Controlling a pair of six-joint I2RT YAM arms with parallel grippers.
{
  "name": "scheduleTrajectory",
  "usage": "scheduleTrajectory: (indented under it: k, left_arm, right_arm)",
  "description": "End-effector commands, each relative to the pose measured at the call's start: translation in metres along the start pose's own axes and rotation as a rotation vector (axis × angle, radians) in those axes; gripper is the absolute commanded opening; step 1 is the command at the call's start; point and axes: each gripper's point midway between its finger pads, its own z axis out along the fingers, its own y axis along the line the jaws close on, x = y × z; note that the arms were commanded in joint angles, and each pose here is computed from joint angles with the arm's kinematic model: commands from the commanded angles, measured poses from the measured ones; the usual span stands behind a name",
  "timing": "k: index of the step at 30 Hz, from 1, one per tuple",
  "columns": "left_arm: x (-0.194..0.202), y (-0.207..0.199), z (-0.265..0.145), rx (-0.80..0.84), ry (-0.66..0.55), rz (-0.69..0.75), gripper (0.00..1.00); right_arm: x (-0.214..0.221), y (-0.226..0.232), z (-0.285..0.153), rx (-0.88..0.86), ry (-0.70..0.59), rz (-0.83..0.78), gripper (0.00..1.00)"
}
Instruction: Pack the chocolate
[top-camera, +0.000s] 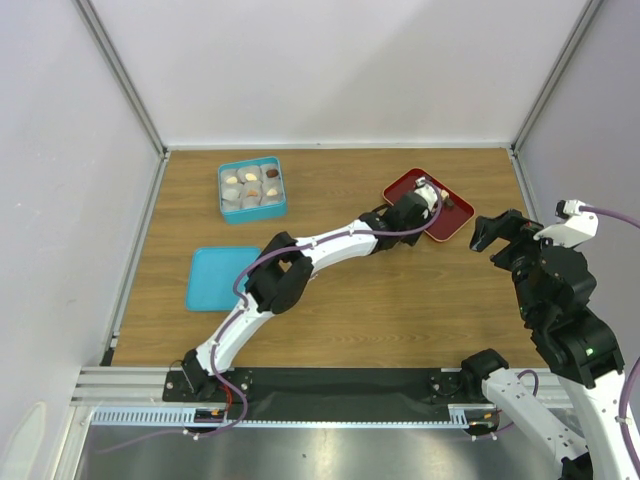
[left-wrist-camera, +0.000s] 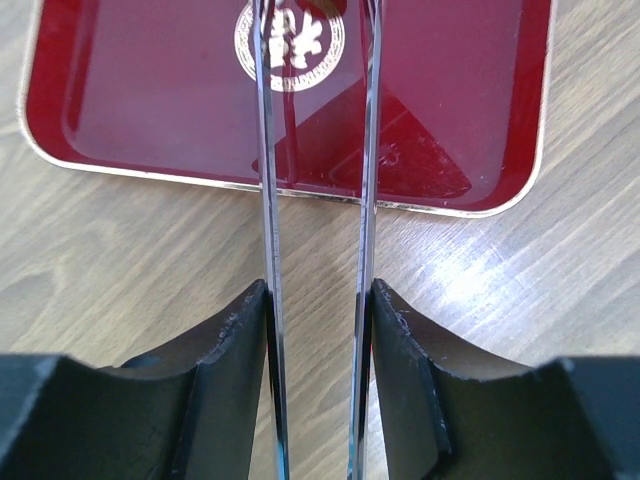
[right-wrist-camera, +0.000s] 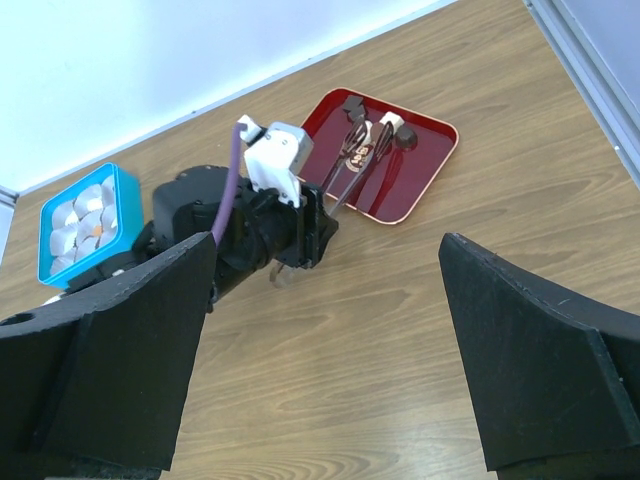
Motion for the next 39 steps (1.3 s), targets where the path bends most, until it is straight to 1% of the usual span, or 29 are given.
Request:
scheduleTrajectory:
  k: [1, 7, 13, 19, 22, 27, 30, 31, 33, 34, 36, 37, 38, 39]
  left_arm:
    - [-0.080, 0.008, -0.048, -0.011, -0.161, -0.023, 0.49]
    - [-0.089, 0.012, -0.056, -0.034, -0.160, -0.023, 0.49]
    - [-0.094, 0.008, -0.053, -0.011, -0.159, -0.016, 0.49]
    - [-0.083, 0.004, -0.045, 0.000, -0.124, -0.030, 0.49]
    - [-0.084, 0.003, -0.045, 0.000, -0.119, -0.040, 0.48]
    - [-0.071, 0.003, -0.035, -0.006, -0.081, -0.043, 0.48]
    - [-0.071, 0.006, -0.036, -0.019, -0.081, -0.047, 0.48]
    - [-0.069, 0.009, -0.036, -0.027, -0.077, -0.049, 0.48]
    - [-0.075, 0.014, -0.041, -0.030, -0.090, -0.067, 0.48]
    - [-0.073, 0.015, -0.042, -0.025, -0.085, -0.069, 0.48]
    - [-0.078, 0.022, -0.044, -0.022, -0.098, -0.081, 0.48]
    - [-0.077, 0.026, -0.043, -0.022, -0.095, -0.083, 0.48]
    - [-0.078, 0.028, -0.042, -0.022, -0.096, -0.081, 0.48]
    - [-0.079, 0.031, -0.041, -0.023, -0.098, -0.080, 0.48]
  right_arm:
    - [-0.006, 0.003, 0.002, -0.010, -0.032, 0.017, 1.00]
    - [-0.008, 0.003, 0.001, -0.008, -0.039, 0.019, 1.00]
    - [-0.008, 0.001, 0.001, -0.003, -0.041, 0.016, 1.00]
    - [-0.011, -0.001, -0.001, 0.002, -0.051, 0.016, 1.00]
    - [-0.011, -0.001, -0.001, 0.004, -0.055, 0.013, 1.00]
    - [-0.009, 0.001, 0.003, -0.002, -0.050, 0.007, 1.00]
    - [-0.005, 0.003, 0.016, 0.048, -0.012, 0.015, 0.99]
    - [0.003, 0.006, 0.030, 0.077, 0.018, 0.001, 0.98]
    - [0.001, 0.014, 0.046, 0.091, 0.029, 0.010, 0.97]
    - [0.010, 0.020, 0.062, 0.102, 0.075, -0.003, 0.95]
    - [-0.001, 0.018, 0.082, 0.127, 0.082, 0.031, 0.91]
    - [0.015, 0.024, 0.102, 0.101, 0.161, 0.038, 0.88]
    - [0.015, 0.023, 0.111, 0.098, 0.180, 0.060, 0.86]
    - [0.005, 0.006, 0.123, 0.139, 0.166, 0.111, 0.85]
